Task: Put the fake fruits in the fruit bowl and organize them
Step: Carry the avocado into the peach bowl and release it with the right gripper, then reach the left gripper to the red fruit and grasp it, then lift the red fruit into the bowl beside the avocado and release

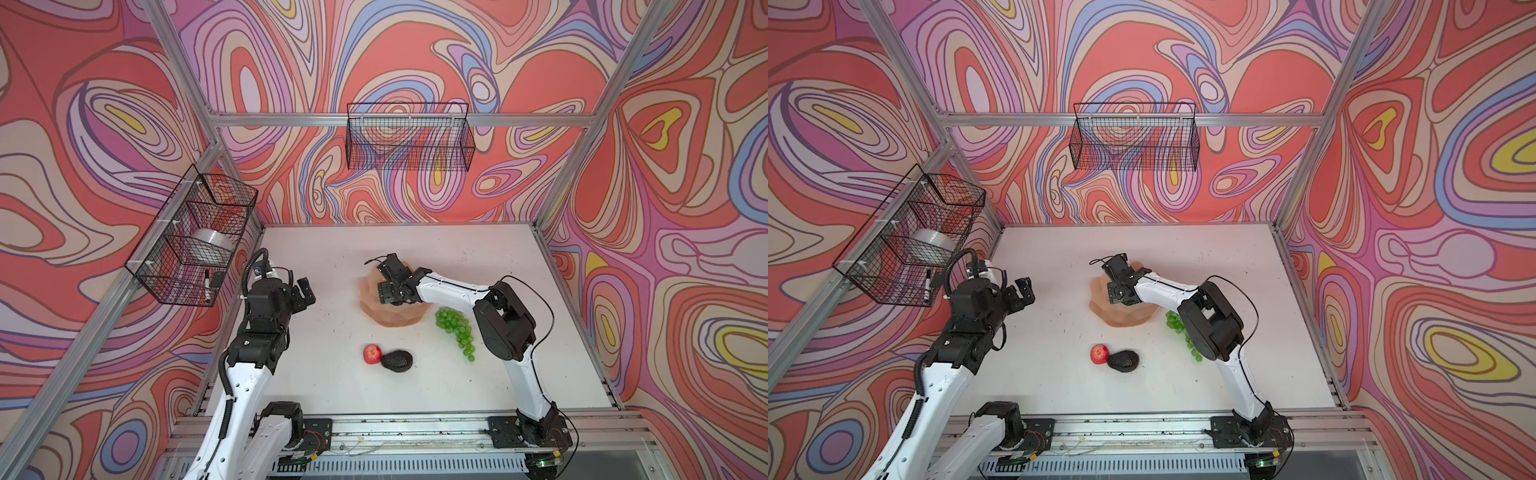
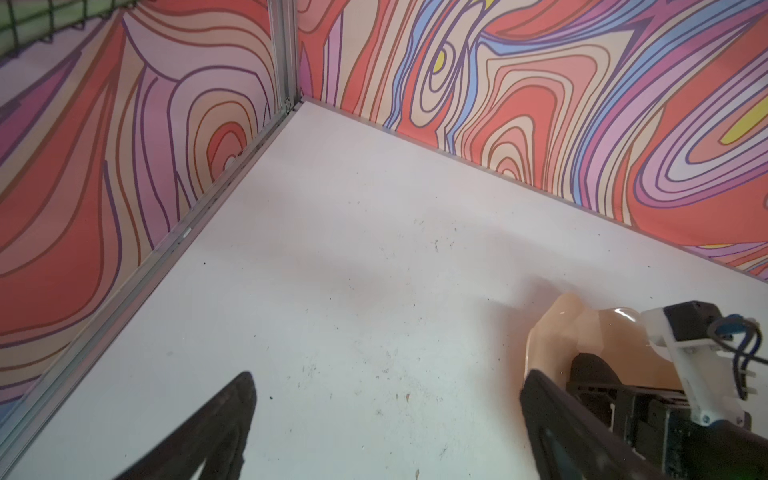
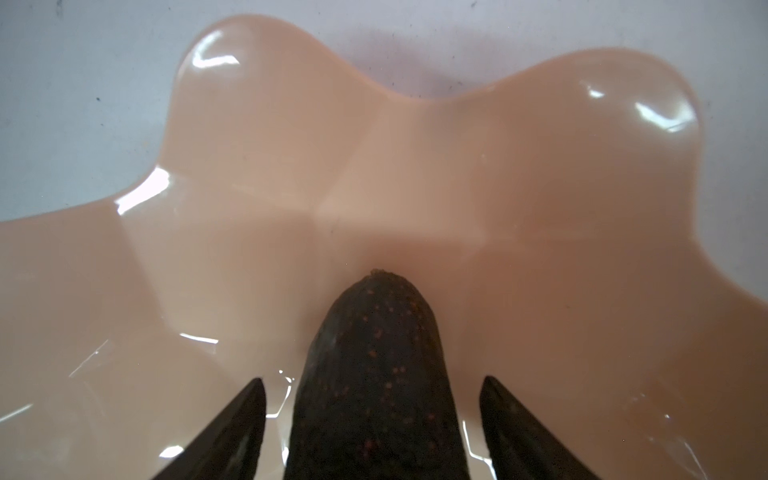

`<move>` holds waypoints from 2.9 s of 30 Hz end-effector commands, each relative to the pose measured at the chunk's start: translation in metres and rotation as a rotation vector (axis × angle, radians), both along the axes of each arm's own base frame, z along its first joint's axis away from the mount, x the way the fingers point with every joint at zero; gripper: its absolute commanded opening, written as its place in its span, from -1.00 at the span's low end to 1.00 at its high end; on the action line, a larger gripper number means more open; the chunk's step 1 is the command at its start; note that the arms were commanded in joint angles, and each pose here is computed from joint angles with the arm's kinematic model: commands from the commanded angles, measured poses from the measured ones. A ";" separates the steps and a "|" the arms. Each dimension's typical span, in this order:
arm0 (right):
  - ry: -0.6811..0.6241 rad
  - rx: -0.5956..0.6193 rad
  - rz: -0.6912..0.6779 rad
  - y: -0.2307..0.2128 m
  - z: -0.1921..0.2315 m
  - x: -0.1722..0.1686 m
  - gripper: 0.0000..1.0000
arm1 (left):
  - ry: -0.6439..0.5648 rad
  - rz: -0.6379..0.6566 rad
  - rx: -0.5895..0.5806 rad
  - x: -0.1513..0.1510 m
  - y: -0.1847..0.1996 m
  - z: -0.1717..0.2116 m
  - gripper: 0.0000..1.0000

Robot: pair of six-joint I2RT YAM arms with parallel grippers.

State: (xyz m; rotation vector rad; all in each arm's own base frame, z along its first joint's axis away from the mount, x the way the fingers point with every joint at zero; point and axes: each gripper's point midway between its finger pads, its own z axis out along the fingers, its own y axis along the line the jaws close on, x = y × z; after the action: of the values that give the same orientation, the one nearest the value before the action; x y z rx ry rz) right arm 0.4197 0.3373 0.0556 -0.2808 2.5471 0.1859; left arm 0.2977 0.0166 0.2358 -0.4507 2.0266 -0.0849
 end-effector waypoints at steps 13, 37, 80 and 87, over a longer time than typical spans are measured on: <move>-0.333 0.230 -0.190 -0.077 0.158 -0.033 0.96 | 0.430 -0.265 -0.321 -0.074 -0.098 -0.081 0.76; -0.352 0.250 -0.277 -0.134 0.154 -0.084 0.96 | 0.656 -0.440 -0.146 -0.084 -0.198 -0.146 0.80; -0.359 0.249 -0.285 -0.140 0.148 -0.088 0.97 | 0.538 -0.481 -0.055 -0.053 -0.194 -0.085 -0.05; -0.347 0.242 -0.284 -0.143 0.148 -0.092 0.97 | 0.548 -0.543 -0.019 0.008 -0.223 -0.082 -0.03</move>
State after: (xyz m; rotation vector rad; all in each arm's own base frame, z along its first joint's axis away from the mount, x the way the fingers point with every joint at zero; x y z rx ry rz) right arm 0.3288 0.1983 0.2030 0.1240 2.1603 0.3169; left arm 0.2908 -0.1984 0.1693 0.0004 2.5935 -0.3922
